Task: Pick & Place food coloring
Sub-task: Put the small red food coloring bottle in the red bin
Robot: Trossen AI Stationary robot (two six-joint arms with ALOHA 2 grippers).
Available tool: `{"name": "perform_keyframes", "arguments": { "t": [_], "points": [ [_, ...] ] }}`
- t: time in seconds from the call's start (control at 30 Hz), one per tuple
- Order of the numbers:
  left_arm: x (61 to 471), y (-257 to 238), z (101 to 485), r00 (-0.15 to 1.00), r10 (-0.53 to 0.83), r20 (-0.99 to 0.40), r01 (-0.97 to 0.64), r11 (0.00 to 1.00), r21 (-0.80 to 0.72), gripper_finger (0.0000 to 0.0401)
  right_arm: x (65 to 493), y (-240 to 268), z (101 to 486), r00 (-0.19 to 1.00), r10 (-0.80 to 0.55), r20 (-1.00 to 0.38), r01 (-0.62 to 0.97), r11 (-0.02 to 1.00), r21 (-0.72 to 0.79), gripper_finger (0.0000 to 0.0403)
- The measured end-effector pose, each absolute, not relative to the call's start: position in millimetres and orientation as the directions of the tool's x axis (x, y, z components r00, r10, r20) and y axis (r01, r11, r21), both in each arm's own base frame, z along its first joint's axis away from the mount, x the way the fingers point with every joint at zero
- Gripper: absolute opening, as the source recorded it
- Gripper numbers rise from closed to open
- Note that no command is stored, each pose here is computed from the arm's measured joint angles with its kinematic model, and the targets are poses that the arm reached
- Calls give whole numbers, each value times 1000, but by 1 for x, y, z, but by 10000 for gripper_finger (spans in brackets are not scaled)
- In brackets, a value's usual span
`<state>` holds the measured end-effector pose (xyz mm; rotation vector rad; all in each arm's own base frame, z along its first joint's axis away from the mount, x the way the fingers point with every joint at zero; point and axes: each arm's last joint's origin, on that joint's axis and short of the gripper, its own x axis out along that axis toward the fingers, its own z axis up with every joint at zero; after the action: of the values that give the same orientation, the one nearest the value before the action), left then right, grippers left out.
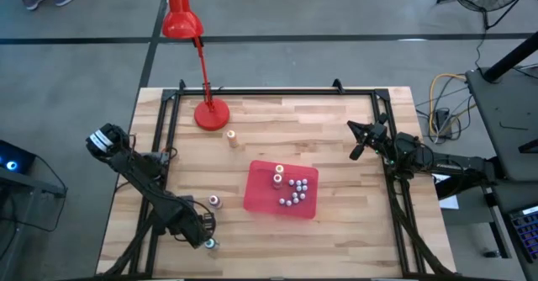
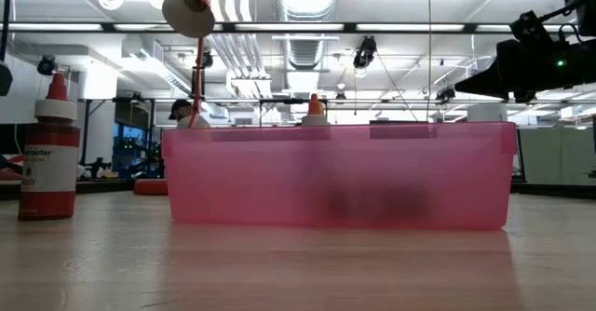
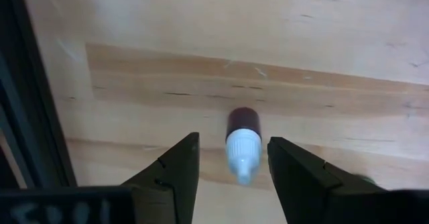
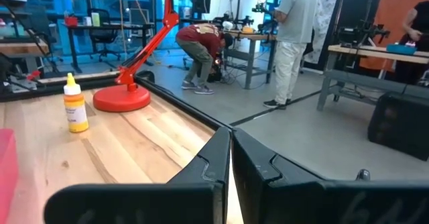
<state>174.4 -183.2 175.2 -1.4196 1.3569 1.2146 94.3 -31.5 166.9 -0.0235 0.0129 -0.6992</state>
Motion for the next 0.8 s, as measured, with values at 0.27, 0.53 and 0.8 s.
{"name": "perform_keyframes", "arguments": {
  "t": [0.27,0.53,0.8],
  "points": [
    [174,-182,172,-33,-213,-976,-994,-94,54,101,94,-32,167,765,-644,-4,643,765,-26,9],
    [174,-182,172,-21,-200,-980,-997,-71,36,38,94,-32,167,765,-643,-4,643,765,-28,9],
    [173,-181,172,-19,-201,-979,-998,-51,29,34,94,-32,167,765,-644,-4,643,765,-29,9]
  ]
}}
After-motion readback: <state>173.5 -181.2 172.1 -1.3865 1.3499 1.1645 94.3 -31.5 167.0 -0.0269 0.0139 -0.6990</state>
